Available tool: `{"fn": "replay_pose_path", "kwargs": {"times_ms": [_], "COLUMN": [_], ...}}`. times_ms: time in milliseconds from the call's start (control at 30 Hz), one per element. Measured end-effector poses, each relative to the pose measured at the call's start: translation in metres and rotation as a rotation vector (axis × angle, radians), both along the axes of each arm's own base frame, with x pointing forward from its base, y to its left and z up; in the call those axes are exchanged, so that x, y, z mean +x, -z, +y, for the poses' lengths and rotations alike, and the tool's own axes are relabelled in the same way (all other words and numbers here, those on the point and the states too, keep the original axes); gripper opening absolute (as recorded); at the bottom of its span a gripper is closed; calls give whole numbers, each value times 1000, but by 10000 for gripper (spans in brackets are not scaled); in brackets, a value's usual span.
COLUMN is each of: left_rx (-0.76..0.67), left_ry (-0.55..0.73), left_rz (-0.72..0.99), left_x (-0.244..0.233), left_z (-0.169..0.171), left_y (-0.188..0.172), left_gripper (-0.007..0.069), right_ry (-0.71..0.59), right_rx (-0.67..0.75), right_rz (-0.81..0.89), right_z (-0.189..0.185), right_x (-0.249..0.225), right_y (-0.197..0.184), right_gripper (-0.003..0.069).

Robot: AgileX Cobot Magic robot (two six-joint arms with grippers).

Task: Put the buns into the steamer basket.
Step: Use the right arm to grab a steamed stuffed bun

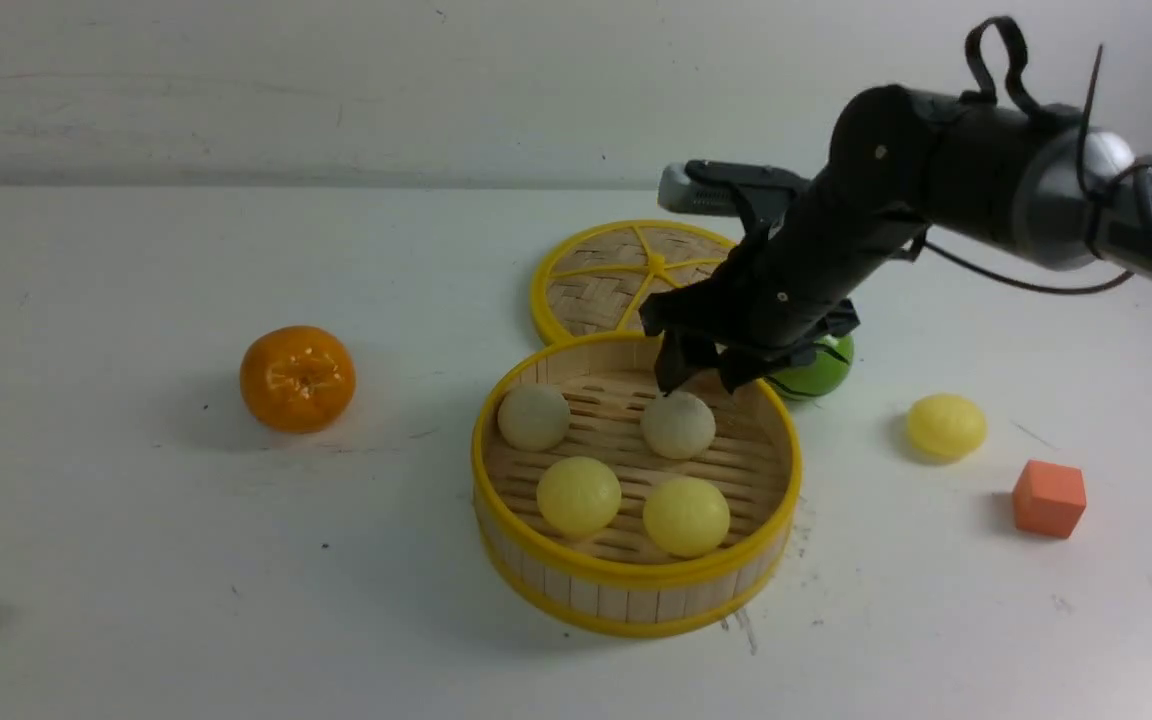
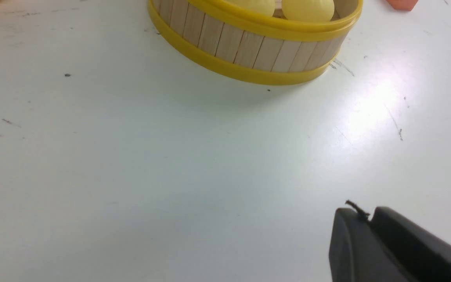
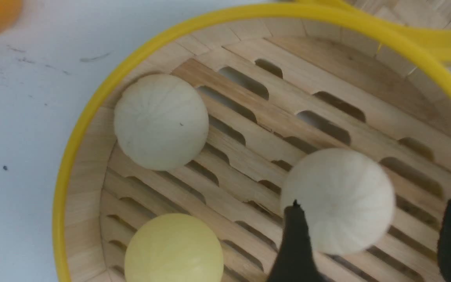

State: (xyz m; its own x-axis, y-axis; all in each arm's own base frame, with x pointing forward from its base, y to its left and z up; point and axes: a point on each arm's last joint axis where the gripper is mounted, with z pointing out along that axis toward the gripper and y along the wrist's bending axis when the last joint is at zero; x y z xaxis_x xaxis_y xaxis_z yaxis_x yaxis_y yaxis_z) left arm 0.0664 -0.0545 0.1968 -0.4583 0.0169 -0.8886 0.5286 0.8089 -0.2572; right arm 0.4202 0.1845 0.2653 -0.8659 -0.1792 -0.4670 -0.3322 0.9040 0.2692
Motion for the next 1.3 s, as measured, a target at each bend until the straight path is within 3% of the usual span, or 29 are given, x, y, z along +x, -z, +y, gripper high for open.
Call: {"fn": "replay_pose_path", "kwargs": {"times_ms": [133, 233, 333, 533, 733, 1300], "left_rx": [0, 0, 0, 0, 0, 0], "left_ry": [0, 0, 0, 0, 0, 0], "left_rz": [0, 0, 0, 0, 0, 0], "left_x": [0, 0, 0, 0, 0, 0], "left_z": [0, 0, 0, 0, 0, 0], "left_y": [0, 0, 0, 0, 0, 0], "left_gripper": [57, 62, 67, 74, 74, 76], "right_ry": [21, 120, 237, 336, 328, 353], "right_rx": [-137, -250, -318, -173, -80, -116], "right_rz": [-76, -63, 32, 170, 121, 110], "right_z": [-25, -59, -101, -146, -152, -158], "right_x": [-13, -13, -6, 11, 22, 41], "right_y": [-43, -49, -26, 24, 32, 76], "right_gripper": [487, 440, 361, 236, 230, 251]}}
